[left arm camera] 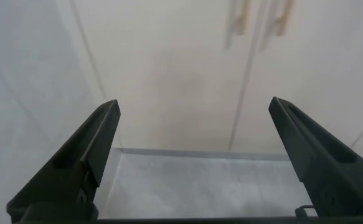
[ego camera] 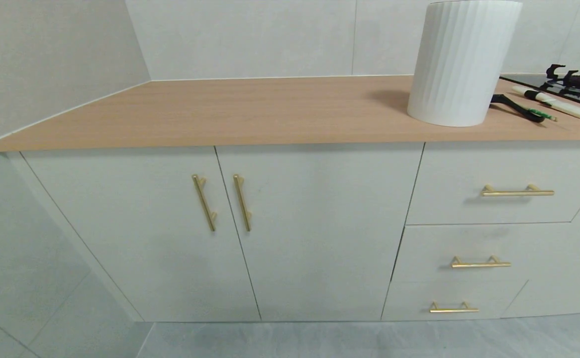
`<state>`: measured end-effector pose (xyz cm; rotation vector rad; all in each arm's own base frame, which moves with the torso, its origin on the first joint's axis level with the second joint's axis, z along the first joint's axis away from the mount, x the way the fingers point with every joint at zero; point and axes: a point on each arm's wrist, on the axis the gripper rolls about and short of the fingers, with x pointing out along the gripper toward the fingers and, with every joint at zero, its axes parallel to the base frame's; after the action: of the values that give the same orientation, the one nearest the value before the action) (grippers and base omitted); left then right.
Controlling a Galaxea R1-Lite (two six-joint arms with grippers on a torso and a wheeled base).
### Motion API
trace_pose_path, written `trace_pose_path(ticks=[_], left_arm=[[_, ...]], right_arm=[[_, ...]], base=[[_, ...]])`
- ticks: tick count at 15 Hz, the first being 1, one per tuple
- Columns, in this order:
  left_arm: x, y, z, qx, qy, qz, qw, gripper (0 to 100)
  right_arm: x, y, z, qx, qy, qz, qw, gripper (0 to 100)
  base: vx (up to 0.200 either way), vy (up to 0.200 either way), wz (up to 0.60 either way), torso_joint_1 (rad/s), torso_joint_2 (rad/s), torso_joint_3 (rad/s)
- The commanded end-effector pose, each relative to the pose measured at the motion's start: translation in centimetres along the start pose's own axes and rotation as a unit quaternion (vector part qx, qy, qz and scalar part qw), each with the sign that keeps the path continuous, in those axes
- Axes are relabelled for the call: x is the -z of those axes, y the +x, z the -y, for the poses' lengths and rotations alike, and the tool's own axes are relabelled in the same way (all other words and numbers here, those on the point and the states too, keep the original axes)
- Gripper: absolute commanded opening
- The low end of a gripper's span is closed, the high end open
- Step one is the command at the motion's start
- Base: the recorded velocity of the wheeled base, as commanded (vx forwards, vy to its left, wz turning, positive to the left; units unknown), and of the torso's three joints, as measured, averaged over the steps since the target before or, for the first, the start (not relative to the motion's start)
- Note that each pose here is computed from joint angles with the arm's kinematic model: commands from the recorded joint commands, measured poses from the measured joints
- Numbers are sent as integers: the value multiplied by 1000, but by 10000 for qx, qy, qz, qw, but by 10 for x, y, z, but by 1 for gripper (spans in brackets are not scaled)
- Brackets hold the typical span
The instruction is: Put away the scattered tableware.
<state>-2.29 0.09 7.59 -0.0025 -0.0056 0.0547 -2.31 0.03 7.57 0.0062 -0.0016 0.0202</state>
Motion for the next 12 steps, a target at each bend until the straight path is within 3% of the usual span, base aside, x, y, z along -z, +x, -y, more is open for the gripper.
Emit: trace_pose_path(ticks=[1,9,12], left_arm=[[0,0,0,-3,-3,-5,10000,100],[0,0,0,-3,-19,-5,10000,100],[0,0,0,-3,-26,-5,10000,100]], right_arm=[[0,0,0,-6,0,-9,10000,100],[0,0,0,1,8,-8,10000,100],[0,0,0,1,8,-8,10000,100]], base=[[0,-200,0,12,12,2],[0,-200,0,3,0,1],[0,0,0,0,0,0]])
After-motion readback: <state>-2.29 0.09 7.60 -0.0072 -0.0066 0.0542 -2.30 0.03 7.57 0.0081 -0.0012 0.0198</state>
